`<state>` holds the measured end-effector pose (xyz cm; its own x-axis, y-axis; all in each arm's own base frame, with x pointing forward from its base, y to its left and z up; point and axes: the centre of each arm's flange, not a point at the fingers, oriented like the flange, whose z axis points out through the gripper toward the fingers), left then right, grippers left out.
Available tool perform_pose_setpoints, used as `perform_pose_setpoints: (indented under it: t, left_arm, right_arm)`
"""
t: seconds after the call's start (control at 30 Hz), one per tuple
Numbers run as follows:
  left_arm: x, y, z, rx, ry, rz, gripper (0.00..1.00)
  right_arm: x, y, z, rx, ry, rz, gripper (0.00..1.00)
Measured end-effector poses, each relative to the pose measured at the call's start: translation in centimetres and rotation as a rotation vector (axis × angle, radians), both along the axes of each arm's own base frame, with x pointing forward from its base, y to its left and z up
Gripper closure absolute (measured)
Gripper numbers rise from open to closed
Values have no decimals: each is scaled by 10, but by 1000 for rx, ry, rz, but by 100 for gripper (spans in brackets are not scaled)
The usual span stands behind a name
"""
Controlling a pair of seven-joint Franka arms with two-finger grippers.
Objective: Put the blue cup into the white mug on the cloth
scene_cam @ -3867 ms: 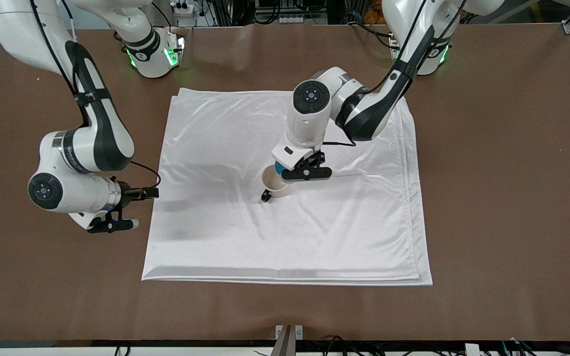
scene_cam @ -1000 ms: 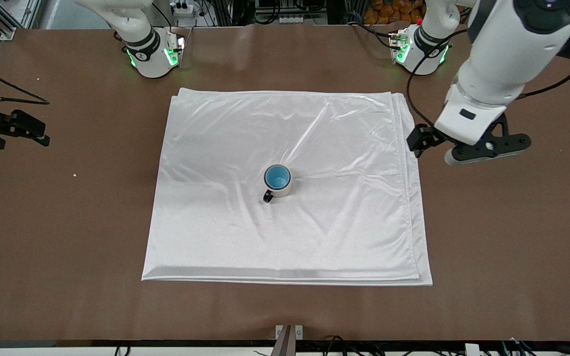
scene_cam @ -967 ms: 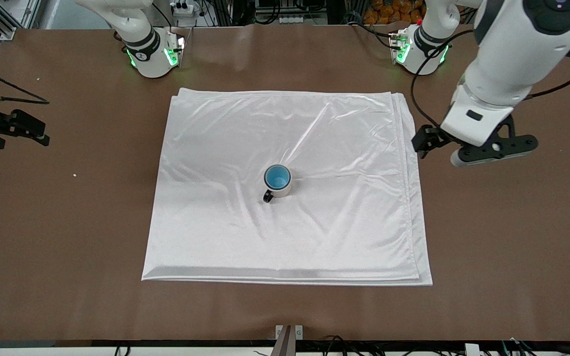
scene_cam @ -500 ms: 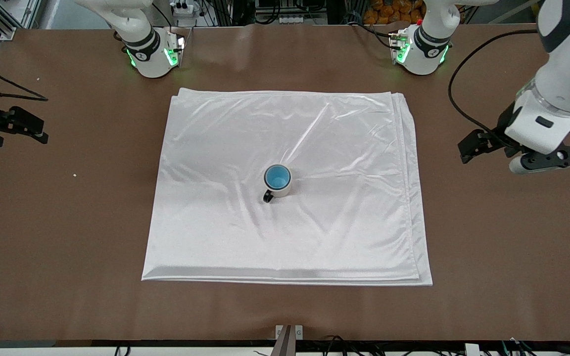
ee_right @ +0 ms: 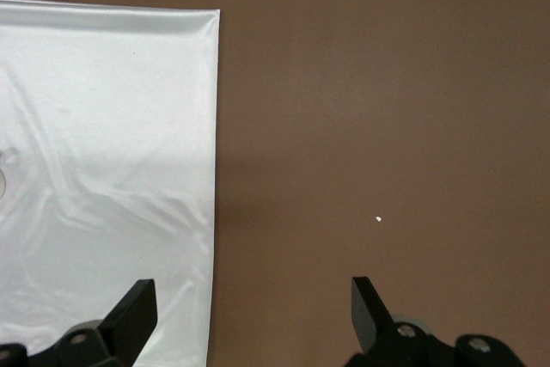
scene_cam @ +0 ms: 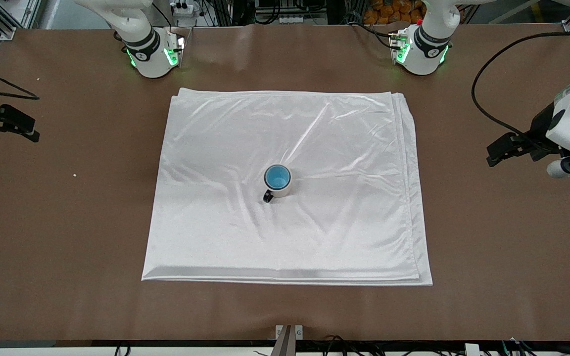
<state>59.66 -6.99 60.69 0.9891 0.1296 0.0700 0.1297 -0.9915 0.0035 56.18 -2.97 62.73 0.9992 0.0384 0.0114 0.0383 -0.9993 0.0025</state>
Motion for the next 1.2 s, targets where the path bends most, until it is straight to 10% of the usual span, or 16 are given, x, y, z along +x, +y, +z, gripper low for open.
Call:
perform_pose_setpoints:
  t: [1.2]
  left_arm:
    - [-13,12,6,12,0,-82,0]
  right_arm:
    - [0,-5,0,0,2,-8,0]
